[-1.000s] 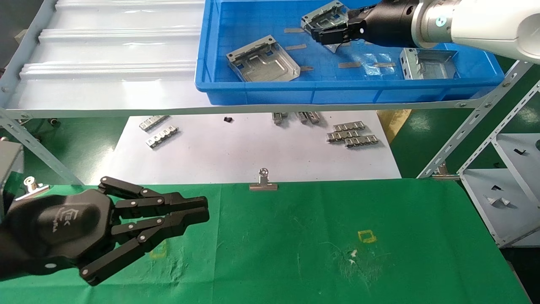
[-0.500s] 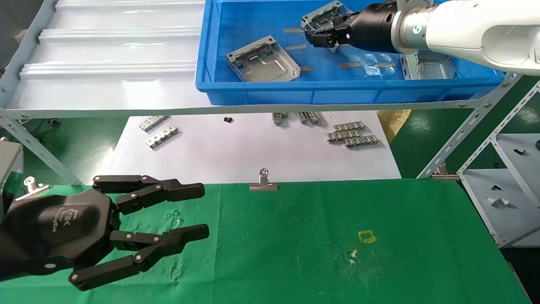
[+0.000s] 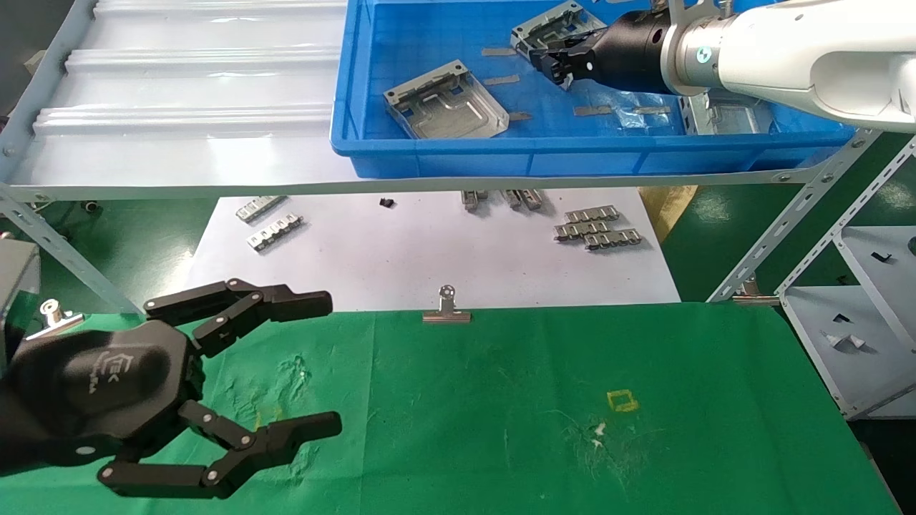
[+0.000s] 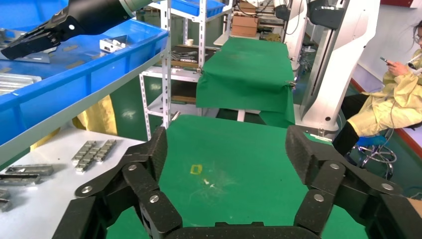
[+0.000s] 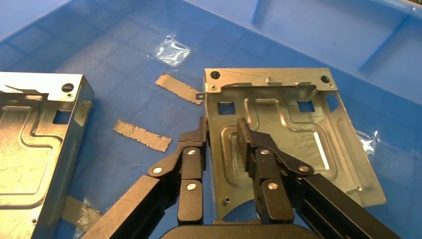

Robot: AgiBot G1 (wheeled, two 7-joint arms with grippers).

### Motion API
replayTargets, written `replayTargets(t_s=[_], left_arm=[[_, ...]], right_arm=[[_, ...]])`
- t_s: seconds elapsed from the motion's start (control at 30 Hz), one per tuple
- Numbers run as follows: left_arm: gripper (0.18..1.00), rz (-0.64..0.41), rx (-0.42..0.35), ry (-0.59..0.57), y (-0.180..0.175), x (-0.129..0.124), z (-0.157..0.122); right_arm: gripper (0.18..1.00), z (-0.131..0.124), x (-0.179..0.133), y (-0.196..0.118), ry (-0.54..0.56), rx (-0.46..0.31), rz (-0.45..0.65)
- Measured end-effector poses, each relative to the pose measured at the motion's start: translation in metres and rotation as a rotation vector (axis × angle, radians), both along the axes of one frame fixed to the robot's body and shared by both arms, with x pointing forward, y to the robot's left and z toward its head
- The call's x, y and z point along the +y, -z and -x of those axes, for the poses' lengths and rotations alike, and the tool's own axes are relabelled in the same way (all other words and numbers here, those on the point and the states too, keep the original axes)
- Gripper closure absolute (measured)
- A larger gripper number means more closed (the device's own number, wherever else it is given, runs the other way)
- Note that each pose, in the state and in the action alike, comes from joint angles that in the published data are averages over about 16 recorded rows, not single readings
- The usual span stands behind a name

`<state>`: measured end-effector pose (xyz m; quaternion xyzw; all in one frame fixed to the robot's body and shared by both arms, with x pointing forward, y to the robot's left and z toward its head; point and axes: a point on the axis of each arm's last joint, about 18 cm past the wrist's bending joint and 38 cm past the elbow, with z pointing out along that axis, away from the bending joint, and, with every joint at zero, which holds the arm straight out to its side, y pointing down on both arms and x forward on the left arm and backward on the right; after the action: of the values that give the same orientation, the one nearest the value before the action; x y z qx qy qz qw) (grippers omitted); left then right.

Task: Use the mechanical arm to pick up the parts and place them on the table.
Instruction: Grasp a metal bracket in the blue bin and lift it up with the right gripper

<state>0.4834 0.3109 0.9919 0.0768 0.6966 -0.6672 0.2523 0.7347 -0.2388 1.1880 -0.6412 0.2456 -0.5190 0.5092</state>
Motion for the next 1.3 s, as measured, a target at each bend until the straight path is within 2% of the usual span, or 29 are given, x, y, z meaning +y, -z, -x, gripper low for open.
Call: replayTargets(t_s=[0.23, 0.4, 0.7, 1.0, 1.3], left_arm=[[0.301, 0.0, 0.0, 0.0, 0.0, 0.0, 0.0], [0.239, 0.0, 0.0, 0.0, 0.0, 0.0, 0.0], [0.192, 0.0, 0.0, 0.0, 0.0, 0.0, 0.0], [0.184, 0.0, 0.0, 0.0, 0.0, 0.0, 0.0], [0.184, 0.0, 0.0, 0.0, 0.0, 0.0, 0.0]], right_arm=[[0.877, 0.0, 0.002, 0.002, 0.0, 0.007, 0.013], [0.93, 0.001, 0.004, 0.0, -0.008, 0.006, 0.016], [0.979, 0.017, 0.008, -0.019, -0.063, -0.018, 0.041], [0.986, 0.06, 0.006, -0.037, -0.219, -0.011, 0.204], [0.986, 0.119, -0.006, -0.024, -0.442, 0.047, 0.439]])
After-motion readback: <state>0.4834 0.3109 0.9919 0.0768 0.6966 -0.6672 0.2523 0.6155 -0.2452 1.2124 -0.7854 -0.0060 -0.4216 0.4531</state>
